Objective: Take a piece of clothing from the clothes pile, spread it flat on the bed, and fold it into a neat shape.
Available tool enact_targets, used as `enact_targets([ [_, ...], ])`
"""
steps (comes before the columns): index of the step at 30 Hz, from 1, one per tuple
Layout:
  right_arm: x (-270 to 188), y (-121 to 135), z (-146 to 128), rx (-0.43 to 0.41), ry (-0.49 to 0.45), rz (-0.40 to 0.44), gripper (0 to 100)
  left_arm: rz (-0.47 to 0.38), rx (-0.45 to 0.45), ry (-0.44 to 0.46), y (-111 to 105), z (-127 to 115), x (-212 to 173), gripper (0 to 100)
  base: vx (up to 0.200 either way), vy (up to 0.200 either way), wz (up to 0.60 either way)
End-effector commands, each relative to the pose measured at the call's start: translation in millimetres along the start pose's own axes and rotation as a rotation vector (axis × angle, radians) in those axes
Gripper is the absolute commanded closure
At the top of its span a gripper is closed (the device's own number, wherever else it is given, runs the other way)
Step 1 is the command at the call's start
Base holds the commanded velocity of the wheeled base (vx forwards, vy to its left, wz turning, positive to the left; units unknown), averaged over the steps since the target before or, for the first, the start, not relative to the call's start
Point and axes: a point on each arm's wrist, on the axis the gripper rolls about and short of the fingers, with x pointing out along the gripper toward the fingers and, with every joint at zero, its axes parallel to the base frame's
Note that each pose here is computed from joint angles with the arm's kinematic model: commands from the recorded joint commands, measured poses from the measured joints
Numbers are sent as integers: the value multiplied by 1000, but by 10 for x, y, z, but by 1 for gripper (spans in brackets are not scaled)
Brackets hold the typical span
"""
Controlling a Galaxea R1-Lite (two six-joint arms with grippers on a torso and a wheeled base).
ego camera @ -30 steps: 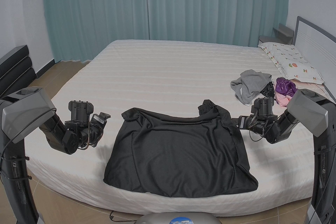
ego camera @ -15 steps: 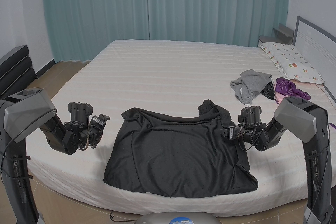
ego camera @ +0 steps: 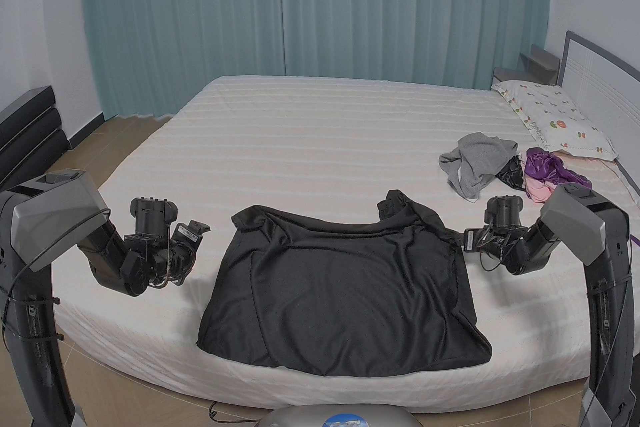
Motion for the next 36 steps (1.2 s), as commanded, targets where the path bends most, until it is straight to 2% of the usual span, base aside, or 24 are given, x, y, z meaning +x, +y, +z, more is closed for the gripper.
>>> enact_targets([
  [1, 52, -567, 102, 82, -31, -92, 0, 6, 1, 3, 20, -11, 15, 0, 0, 0, 0],
  [3, 40, -711, 127, 115, -42, -111, 0, 6, 1, 3, 20, -11, 15, 0, 0, 0, 0],
  [5, 8, -764, 152, 148, -52, -93, 0, 7, 1, 3, 24, -12, 14, 0, 0, 0, 0],
  [8, -65, -763, 196, 194, -69, -43, 0, 7, 1, 3, 24, -12, 14, 0, 0, 0, 0],
  [10, -197, -705, 224, 221, -74, 23, 0, 8, 1, 4, 28, -14, 13, 0, 0, 0, 0],
  [16, -508, -491, 119, 205, -36, 159, 0, 8, 1, 4, 28, -14, 13, 0, 0, 0, 0],
  [19, -720, -366, -62, 189, 15, 246, 0, 7, 1, 3, 23, -12, 10, 0, 0, 0, 0],
  [27, -993, -360, -406, 194, 116, 328, 0, 6, 1, 3, 18, -10, -3, 0, 0, 0, 0],
  [29, -1049, -357, -434, 230, 128, 347, 0, 11, 1, 7, 33, -16, -21, 0, 0, 0, 0],
  [33, -1312, -268, -334, 367, 113, 404, 0, -11, 4, 25, 58, -33, -94, 0, 0, 0, 0],
  [36, -1470, -234, -375, 408, 141, 430, 0, -55, 12, 17, 68, -38, -194, 0, 0, 0, 0],
])
